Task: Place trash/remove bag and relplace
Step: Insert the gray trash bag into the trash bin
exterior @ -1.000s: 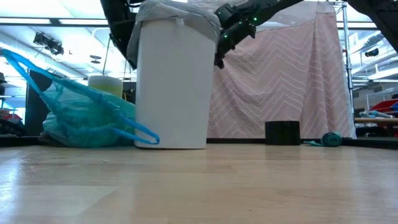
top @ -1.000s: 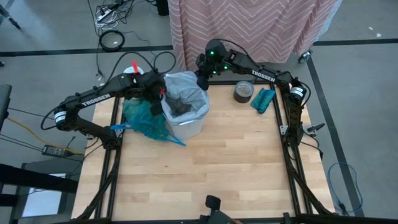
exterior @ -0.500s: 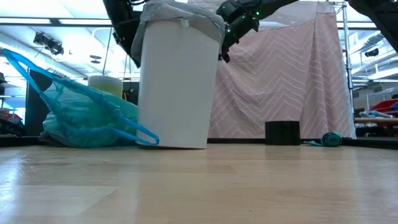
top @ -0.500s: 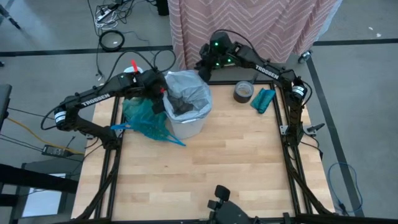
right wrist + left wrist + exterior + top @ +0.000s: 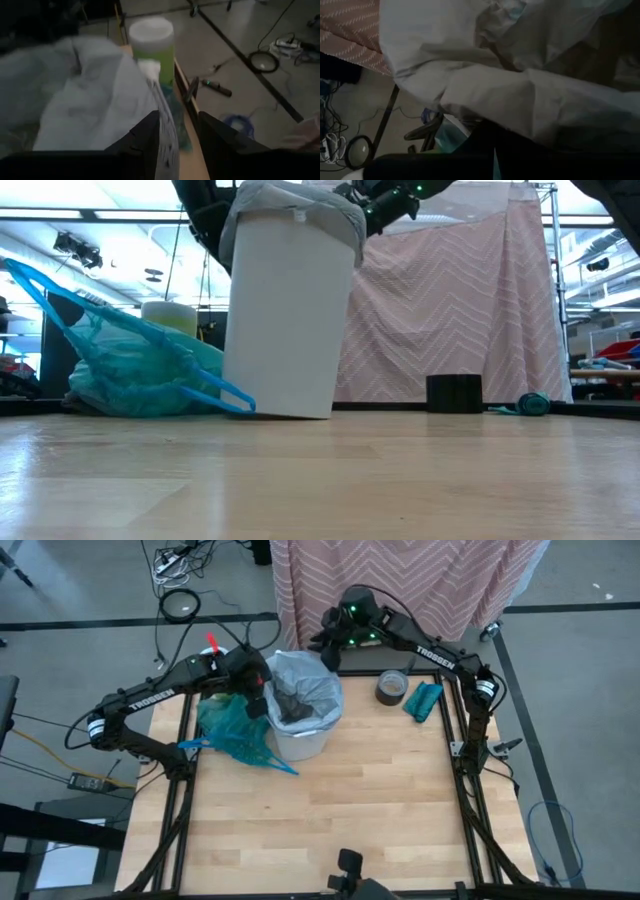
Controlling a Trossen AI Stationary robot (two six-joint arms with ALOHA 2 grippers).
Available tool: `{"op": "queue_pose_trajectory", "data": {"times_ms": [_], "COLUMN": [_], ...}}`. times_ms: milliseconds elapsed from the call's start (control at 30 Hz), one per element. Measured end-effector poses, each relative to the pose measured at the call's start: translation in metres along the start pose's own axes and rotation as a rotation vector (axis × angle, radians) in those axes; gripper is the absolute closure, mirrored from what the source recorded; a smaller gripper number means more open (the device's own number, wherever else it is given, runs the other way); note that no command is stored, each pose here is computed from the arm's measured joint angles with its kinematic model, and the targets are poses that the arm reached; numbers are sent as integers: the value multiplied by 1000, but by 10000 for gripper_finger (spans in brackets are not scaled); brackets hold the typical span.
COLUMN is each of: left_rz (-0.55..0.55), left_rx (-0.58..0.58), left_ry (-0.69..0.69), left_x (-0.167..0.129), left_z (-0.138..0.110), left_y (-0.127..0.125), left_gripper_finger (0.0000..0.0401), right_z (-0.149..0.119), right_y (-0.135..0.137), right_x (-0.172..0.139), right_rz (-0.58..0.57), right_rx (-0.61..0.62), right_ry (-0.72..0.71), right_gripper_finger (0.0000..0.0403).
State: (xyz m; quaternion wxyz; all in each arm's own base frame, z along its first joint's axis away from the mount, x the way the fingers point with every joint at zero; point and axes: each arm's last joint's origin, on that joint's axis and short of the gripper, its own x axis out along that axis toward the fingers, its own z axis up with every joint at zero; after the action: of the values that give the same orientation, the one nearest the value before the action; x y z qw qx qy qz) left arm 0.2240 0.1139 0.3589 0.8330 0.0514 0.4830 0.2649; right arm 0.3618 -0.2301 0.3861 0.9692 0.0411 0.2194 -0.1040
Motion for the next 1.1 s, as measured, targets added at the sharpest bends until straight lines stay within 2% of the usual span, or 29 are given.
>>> {"op": "queue_pose_trajectory", "data": {"times_ms": [233,333,467,633,800,1000,1100], "left_rz": [9,11,12,36,45,55,67], "left_rx": [-6,-7,-8,-8,-8,-8,-8], "left_ry": [-9,-11,-11,-5,-3,-1,1], "left_x": [0,0,0,0,0,1,0], "left_z": [1,1,1,1,1,1,1], "left_y": [0,0,0,1,1,2,2], "left_gripper_finger": [389,389,389,389,389,389,389], "right_z": [-9,-11,-14,-14,-12,-11,-11], "right_y": [8,8,4,-3,-1,-1,-1], "right_x": [2,2,3,1,1,1,1], "right_rz": [0,-11,-92,-110,-27,-20,-21], "right_rx": [-63,-57,-39,-15,-9,-16,-15], "right_ry": [99,120,146,140,111,100,98], "right_gripper_finger": [280,280,285,293,335,393,397]}}
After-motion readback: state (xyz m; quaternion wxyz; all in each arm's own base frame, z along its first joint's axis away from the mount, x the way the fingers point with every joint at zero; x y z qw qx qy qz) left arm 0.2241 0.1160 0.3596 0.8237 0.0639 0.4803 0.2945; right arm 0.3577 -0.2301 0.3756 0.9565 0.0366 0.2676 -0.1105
